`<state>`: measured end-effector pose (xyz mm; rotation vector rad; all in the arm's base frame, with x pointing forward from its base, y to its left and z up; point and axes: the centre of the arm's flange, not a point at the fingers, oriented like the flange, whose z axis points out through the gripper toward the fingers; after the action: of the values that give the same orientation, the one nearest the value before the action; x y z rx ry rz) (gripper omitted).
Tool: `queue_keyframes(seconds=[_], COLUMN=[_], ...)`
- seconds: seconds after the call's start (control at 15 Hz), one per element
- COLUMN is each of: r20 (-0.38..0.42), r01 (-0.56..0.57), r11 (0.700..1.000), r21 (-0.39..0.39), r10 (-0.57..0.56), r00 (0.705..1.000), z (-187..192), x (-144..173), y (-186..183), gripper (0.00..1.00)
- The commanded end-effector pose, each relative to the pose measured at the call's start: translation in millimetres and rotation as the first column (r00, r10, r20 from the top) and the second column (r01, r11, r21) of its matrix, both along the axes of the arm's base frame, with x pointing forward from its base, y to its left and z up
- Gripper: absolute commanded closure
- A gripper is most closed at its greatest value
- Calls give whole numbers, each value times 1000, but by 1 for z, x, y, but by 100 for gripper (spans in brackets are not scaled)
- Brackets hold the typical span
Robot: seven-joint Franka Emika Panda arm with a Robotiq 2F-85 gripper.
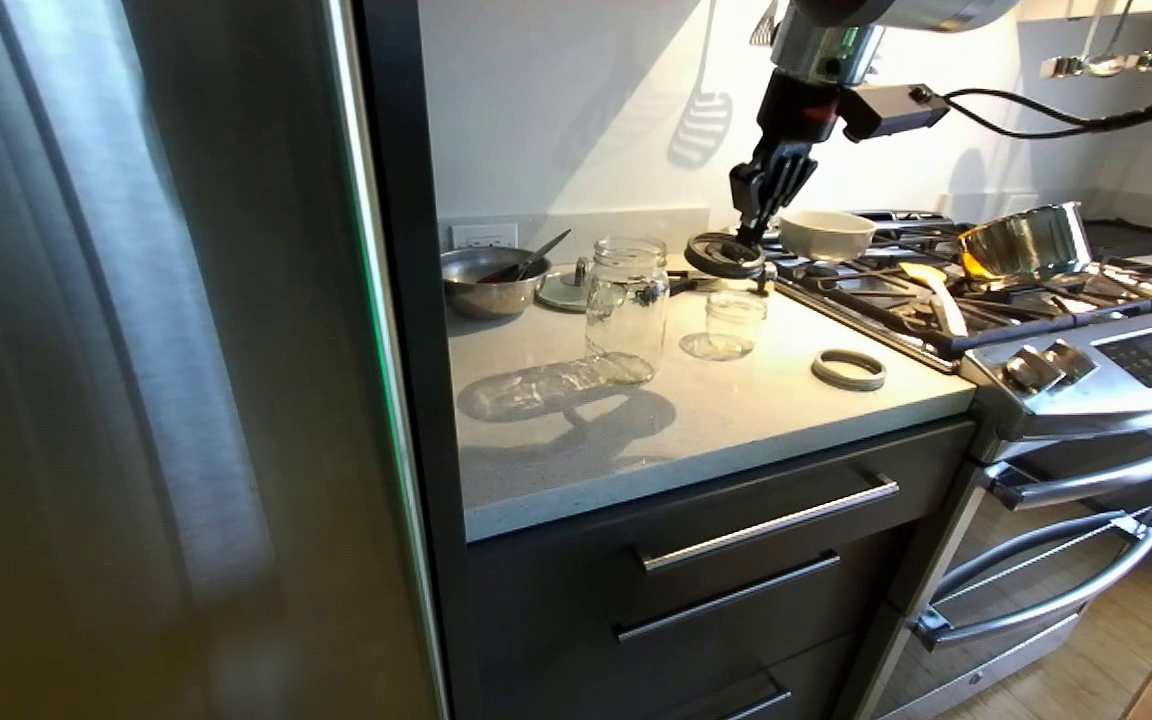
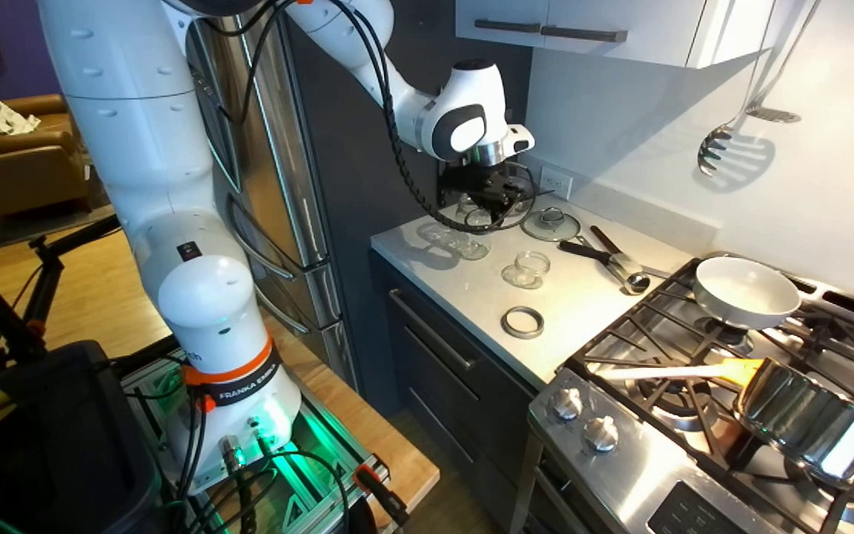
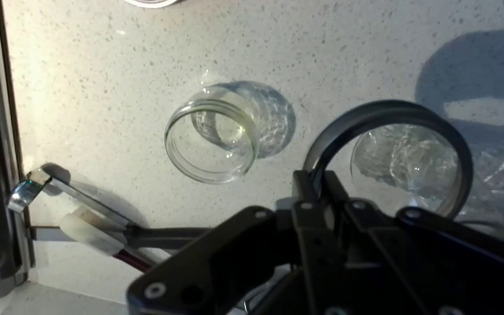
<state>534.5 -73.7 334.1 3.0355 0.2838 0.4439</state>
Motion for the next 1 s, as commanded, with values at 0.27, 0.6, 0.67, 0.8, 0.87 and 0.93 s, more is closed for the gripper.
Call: queue_keyframes(seconds=[0.27, 0.6, 0.67, 0.8, 0.87, 0.93], r20=[-23, -49, -50, -39, -35, -33], r01=[-56, -63, -63, -66, -71, -73], r11=[998, 997, 997, 998, 997, 997], r21=[27, 40, 40, 26, 31, 30], r10=[57, 65, 65, 67, 72, 74], r00=[998, 997, 997, 997, 997, 997], z=[28, 34, 33, 32, 32, 30], x=[21, 34, 37, 41, 42, 43], y=[27, 41, 43, 50, 54, 58], gripper=[98, 98, 98, 98, 98, 98])
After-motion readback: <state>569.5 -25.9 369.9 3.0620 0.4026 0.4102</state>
